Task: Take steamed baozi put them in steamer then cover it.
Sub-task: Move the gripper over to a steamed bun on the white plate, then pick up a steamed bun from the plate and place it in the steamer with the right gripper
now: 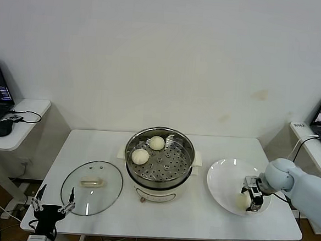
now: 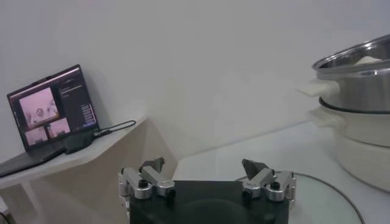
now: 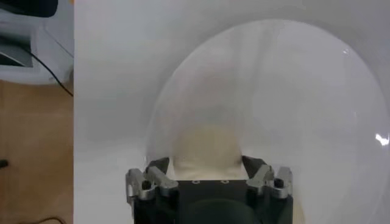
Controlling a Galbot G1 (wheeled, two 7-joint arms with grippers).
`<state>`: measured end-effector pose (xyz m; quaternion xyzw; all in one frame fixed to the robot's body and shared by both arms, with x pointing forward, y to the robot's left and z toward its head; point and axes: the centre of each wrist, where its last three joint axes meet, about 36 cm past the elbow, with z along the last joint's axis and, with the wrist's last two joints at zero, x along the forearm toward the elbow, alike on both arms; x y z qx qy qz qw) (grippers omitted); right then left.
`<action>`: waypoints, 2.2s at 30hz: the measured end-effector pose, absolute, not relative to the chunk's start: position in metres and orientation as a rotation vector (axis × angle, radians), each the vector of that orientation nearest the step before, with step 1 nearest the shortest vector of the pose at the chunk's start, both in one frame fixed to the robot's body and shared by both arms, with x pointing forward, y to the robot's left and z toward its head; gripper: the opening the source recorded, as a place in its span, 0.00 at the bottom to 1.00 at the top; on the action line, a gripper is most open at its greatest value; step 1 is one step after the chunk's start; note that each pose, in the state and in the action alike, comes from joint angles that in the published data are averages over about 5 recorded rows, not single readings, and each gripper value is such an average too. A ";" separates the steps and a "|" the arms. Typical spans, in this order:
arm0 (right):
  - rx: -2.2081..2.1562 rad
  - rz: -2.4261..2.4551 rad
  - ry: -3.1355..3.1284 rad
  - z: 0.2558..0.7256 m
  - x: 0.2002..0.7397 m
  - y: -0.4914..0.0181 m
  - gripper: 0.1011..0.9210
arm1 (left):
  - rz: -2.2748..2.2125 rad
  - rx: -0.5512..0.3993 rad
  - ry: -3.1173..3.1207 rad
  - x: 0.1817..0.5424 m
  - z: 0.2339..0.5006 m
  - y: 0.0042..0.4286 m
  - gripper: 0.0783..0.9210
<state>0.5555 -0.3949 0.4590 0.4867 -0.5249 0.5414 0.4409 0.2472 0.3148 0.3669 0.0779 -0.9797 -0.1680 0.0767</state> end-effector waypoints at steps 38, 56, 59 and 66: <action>1.455 1.650 -1.527 0.689 0.644 -0.217 0.66 | -0.498 0.252 -2.966 0.250 0.378 0.319 0.88; 1.844 1.965 -1.074 0.618 0.637 -0.082 0.67 | -0.470 0.300 -2.984 0.251 0.381 0.319 0.88; 1.886 2.015 -0.992 0.609 0.634 -0.075 0.67 | -0.470 0.304 -2.984 0.250 0.380 0.320 0.88; 1.962 2.093 -0.848 0.599 0.628 -0.065 0.68 | -0.465 0.306 -2.986 0.250 0.379 0.319 0.88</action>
